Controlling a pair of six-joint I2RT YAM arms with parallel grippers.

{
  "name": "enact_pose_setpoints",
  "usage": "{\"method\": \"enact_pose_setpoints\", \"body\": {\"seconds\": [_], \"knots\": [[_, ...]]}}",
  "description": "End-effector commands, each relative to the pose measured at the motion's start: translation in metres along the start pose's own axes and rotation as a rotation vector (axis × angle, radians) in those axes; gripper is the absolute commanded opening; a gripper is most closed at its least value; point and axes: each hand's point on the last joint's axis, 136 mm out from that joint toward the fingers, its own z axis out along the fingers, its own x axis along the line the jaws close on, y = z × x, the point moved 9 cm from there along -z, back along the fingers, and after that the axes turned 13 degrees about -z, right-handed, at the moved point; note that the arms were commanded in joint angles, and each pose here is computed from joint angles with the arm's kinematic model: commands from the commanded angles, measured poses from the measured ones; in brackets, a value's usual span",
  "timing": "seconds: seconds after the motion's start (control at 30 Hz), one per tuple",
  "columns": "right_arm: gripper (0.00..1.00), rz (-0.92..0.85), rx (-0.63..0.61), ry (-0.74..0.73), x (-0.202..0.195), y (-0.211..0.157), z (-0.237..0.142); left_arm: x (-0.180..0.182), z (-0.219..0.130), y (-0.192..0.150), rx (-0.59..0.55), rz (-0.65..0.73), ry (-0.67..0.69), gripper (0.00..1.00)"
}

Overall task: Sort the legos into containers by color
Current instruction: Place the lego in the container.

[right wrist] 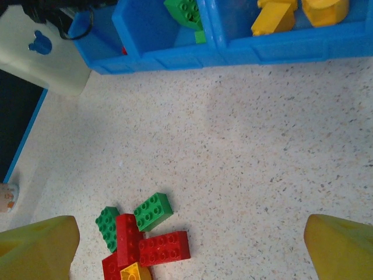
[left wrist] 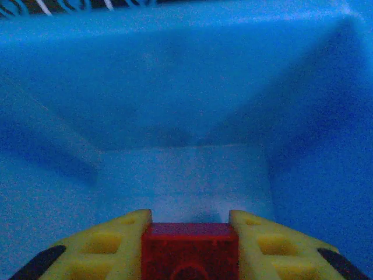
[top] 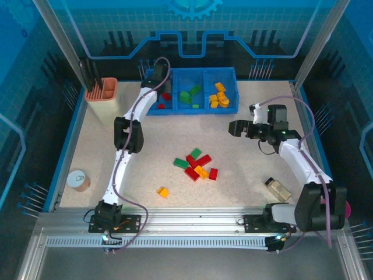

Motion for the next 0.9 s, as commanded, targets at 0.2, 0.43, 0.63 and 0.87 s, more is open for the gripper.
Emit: {"method": "enact_pose_setpoints", "body": {"seconds": [0.2, 0.43, 0.63, 0.87], "knots": [[1.0, -0.048, -0.012, 0.067, 0.007, 0.01, 0.017, 0.02, -0.012, 0.025, -0.056, 0.054, 0.054, 0.18], [1.0, -0.053, 0.001, 0.078, 0.007, 0.009, 0.026, 0.022, -0.01, 0.022, -0.043, 0.085, 0.069, 0.31], [1.0, -0.067, 0.006, 0.072, 0.008, 0.011, 0.024, 0.021, -0.021, 0.03, -0.054, 0.081, 0.049, 0.36], [1.0, -0.083, -0.009, 0.078, 0.017, 0.014, 0.015, 0.014, -0.067, 0.056, -0.084, 0.11, 0.021, 0.55]]}}
